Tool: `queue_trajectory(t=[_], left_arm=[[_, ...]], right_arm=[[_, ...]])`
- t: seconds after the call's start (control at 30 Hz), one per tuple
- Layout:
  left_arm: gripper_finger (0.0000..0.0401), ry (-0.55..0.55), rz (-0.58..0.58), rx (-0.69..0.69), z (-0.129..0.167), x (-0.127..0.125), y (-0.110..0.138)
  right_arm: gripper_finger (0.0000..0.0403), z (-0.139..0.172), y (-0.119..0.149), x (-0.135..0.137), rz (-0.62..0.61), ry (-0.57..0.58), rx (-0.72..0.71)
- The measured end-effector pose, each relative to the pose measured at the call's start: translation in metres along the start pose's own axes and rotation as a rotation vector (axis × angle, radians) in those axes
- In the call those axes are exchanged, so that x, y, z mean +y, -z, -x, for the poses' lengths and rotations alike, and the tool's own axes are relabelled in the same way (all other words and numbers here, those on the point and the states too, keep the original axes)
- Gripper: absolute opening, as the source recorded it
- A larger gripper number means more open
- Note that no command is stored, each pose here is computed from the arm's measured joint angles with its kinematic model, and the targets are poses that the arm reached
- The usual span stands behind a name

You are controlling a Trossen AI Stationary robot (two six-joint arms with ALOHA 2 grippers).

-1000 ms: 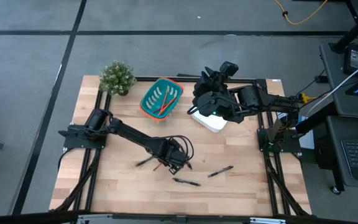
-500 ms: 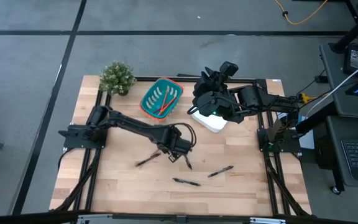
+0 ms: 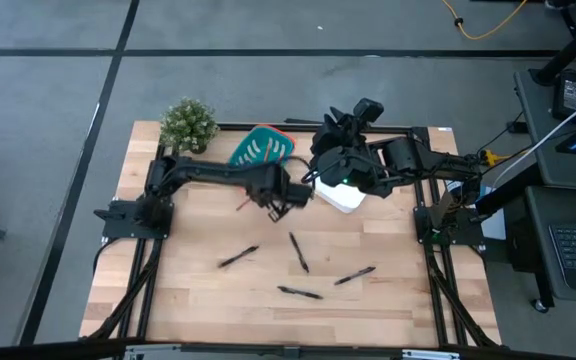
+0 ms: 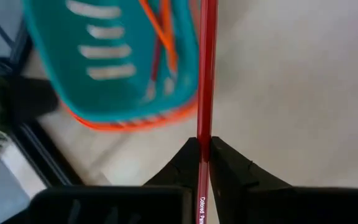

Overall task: Sort pens & pencils
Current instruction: Put the red pencil into the blue bin

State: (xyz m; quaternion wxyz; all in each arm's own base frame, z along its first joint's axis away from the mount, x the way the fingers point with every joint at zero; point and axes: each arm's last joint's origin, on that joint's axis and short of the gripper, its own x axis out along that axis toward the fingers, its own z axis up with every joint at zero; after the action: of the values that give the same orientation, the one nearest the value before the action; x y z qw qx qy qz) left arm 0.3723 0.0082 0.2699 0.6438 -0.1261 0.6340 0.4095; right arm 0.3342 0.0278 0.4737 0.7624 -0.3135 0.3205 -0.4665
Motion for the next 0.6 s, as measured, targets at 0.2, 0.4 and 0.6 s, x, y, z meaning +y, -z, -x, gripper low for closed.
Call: queue_trajectory(t=[0.2, 0.4, 0.6], left_arm=[[0.0033, -0.029, 0.045, 0.013, -0.016, 0.042, -0.039], [0.0026, -0.044, 0.106, 0.054, -0.037, 0.082, -0.065], [0.0034, 0.009, 0.117, 0.008, -0.048, 0.095, -0.082]], right_arm=[[0.009, 0.0, 0.0, 0.0, 0.022, 0.001, 0.001], [0.009, 0.0, 0.0, 0.0, 0.049, 0.005, 0.002], [0.009, -0.004, 0.001, -0.002, 0.049, 0.021, 0.013]])
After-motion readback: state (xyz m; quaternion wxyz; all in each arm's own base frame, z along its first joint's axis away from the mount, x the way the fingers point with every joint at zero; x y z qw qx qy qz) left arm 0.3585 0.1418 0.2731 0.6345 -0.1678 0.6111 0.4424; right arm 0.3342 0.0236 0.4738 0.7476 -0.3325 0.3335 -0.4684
